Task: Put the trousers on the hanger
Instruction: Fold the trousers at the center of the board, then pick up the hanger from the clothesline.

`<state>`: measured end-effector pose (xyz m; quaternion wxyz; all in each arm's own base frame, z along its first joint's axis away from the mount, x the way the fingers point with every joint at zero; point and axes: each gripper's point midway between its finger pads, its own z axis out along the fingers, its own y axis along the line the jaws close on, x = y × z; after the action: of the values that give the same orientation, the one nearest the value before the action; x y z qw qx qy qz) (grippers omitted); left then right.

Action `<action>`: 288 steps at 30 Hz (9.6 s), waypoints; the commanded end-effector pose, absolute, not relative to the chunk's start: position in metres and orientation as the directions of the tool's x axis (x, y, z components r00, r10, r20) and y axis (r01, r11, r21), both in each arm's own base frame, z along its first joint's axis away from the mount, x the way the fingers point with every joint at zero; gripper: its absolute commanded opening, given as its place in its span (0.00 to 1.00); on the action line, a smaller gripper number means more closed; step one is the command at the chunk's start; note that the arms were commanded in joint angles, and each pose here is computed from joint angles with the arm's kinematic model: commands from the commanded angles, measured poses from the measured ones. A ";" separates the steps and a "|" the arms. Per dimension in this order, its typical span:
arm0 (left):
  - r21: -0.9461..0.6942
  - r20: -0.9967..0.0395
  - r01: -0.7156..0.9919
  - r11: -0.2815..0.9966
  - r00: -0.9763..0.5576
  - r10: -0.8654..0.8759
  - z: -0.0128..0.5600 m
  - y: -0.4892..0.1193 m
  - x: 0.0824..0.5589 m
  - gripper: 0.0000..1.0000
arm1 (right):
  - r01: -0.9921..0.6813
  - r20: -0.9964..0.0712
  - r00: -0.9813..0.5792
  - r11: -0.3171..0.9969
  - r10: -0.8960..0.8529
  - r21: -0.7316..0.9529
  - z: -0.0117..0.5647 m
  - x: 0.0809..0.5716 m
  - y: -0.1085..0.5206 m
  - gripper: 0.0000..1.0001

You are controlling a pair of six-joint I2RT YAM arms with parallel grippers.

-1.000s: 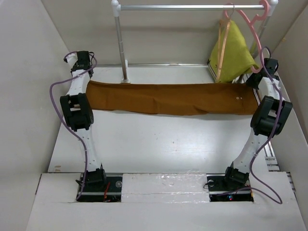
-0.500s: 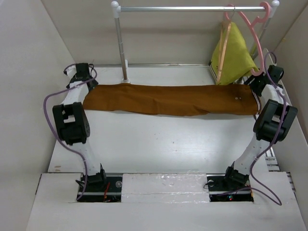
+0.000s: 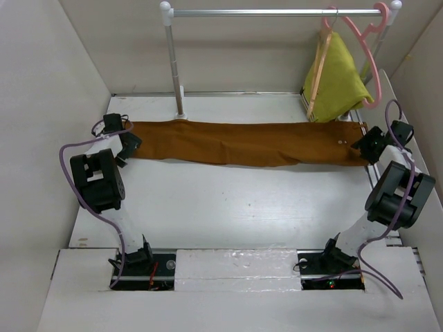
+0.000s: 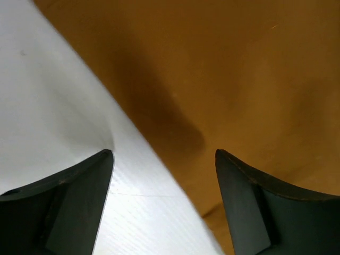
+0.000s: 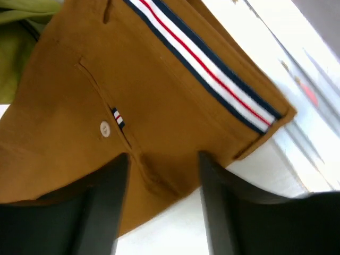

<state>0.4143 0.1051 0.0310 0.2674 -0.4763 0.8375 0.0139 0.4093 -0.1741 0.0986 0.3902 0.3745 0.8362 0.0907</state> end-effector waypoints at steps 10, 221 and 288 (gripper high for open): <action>-0.268 -0.453 -0.810 0.522 -0.372 -0.810 0.026 0.105 0.434 0.46 | 0.501 -0.575 -0.424 0.710 0.699 0.494 0.065 0.380 -0.170 0.72; -0.418 -0.519 -0.613 0.670 -0.444 -0.730 0.069 0.010 0.312 0.38 | -0.809 -0.911 -0.303 0.580 -0.280 0.091 0.325 0.286 0.287 0.13; -0.674 -0.729 0.519 0.526 -0.585 -0.357 0.444 -0.357 0.348 0.68 | 0.130 -0.947 -0.223 0.955 -0.233 -0.266 0.411 0.401 0.027 0.00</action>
<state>0.3581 -0.3454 0.4108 0.4566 0.0371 0.7738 -0.4375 0.4042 0.0345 0.3909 0.5850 -0.0530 0.8000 -0.1224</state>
